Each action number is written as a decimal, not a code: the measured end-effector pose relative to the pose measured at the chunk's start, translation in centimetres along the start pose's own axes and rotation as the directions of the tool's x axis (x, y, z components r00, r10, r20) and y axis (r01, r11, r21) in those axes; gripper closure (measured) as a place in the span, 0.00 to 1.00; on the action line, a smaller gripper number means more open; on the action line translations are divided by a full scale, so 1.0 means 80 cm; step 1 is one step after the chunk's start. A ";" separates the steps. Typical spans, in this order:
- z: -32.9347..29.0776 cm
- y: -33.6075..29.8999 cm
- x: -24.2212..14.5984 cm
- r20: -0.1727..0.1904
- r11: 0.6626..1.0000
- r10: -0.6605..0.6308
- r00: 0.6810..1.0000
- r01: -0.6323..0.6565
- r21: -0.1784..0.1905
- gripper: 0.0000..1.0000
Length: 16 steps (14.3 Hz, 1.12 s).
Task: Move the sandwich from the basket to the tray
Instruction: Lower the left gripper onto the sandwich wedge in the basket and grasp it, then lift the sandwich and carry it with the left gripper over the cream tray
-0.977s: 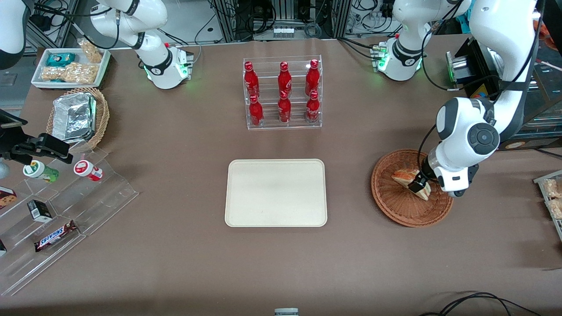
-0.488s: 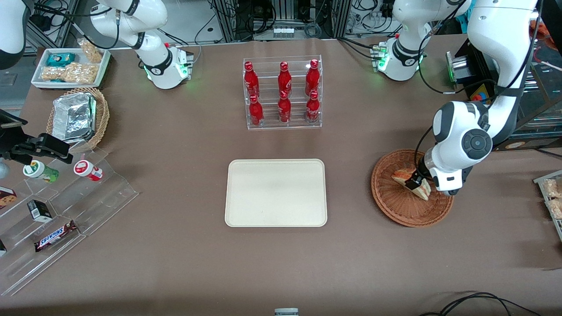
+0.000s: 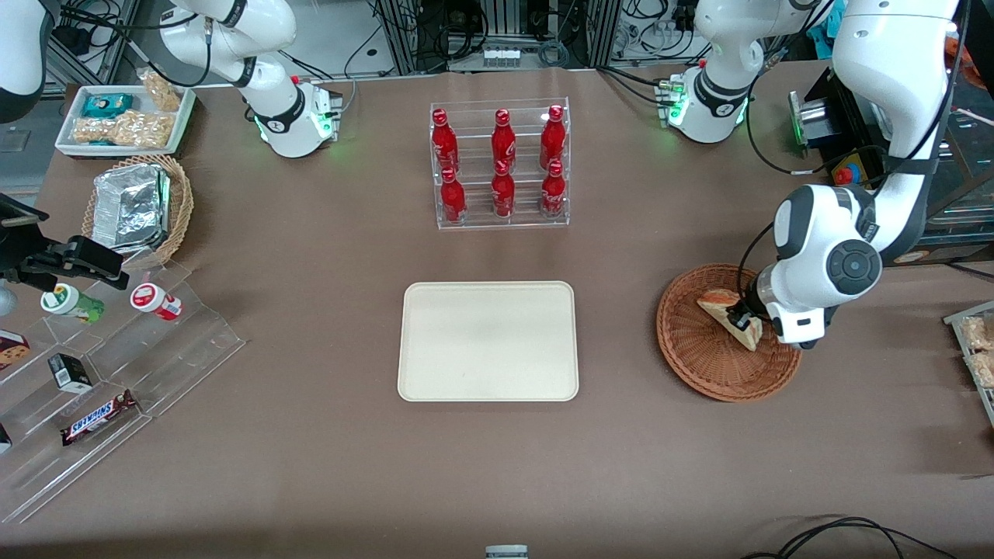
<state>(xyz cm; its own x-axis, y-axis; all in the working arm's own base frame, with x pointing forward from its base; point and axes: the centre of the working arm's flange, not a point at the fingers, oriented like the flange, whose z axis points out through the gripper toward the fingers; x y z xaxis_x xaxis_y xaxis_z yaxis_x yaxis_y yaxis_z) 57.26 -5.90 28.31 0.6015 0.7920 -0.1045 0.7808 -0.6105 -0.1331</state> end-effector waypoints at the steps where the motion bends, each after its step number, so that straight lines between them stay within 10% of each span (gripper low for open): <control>1: -0.010 0.006 0.000 -0.007 1.000 0.013 1.000 -0.013 -0.009 0.83; 7: -0.092 0.113 -0.127 -0.117 0.964 0.246 0.962 -0.255 -0.079 0.86; 11: -0.055 0.201 -0.256 -0.267 0.857 0.498 0.825 -0.515 0.009 0.86; 16: 0.025 0.284 -0.368 -0.278 0.757 0.622 0.732 -0.653 -0.025 0.86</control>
<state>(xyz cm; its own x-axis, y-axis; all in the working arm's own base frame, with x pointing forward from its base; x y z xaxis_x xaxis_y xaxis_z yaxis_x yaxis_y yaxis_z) 56.94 -43.10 26.43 0.9730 0.2006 0.1143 0.2028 -0.9792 -0.0076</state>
